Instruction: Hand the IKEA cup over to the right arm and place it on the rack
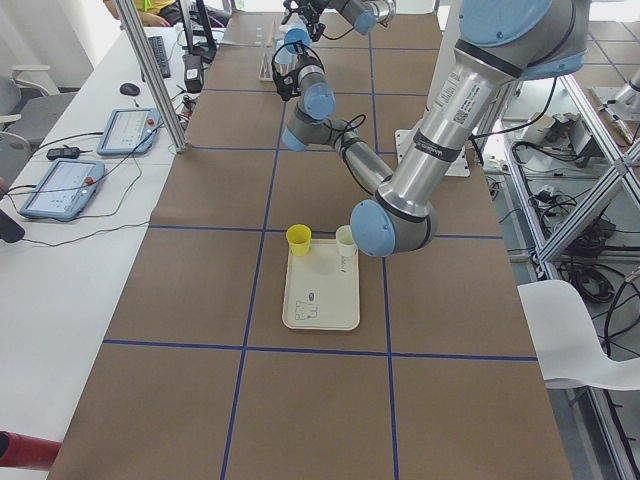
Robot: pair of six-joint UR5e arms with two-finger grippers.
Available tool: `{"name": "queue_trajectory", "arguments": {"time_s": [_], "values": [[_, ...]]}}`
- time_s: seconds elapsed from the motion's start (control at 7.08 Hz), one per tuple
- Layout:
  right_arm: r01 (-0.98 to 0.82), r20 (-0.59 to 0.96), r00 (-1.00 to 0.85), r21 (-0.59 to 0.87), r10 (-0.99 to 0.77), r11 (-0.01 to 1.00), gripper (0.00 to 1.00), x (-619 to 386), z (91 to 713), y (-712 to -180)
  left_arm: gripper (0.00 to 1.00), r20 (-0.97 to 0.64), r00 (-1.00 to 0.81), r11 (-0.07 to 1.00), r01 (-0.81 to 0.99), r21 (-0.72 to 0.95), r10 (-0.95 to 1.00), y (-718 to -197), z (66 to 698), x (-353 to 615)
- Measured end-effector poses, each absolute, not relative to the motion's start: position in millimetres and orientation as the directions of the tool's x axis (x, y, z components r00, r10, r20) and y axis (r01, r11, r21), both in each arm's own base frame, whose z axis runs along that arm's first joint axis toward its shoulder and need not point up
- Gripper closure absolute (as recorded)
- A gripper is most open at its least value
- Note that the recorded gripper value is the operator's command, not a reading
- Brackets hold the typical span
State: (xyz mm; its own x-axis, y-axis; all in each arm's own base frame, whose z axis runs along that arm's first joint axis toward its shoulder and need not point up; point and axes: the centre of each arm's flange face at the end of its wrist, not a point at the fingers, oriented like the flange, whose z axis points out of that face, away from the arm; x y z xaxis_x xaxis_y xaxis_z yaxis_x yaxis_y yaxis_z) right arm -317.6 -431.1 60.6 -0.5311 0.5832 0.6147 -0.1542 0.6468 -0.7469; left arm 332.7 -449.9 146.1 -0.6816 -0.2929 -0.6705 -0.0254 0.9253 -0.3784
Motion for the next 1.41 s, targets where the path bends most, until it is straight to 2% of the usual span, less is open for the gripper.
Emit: {"name": "queue_trajectory", "arguments": {"time_s": [0.14, 0.28, 0.42, 0.57, 1.41], "values": [[-0.146, 0.605, -0.534, -0.754, 0.590, 0.640, 1.00, -317, 60, -430, 0.67, -0.670, -0.683, 0.926, -0.025, -0.378, -0.292, -450, 146, 332], [-0.139, 0.596, -0.537, -0.761, 0.597, 0.634, 1.00, -317, 60, -429, 0.39, -0.671, -0.682, 0.926, -0.023, -0.378, -0.291, -450, 145, 332], [-0.135, 0.592, -0.540, -0.763, 0.599, 0.632, 1.00, -317, 59, -428, 0.30, -0.673, -0.679, 0.924, -0.021, -0.381, -0.293, -451, 146, 334], [-0.135, 0.590, -0.540, -0.764, 0.600, 0.631, 1.00, -318, 59, -428, 0.16, -0.674, -0.679, 0.924, -0.019, -0.382, -0.293, -451, 146, 334], [-0.160, 0.613, -0.535, -0.749, 0.582, 0.643, 1.00, -318, 63, -430, 0.05, -0.677, -0.685, 0.923, 0.016, -0.385, -0.271, -460, 148, 321]]}}
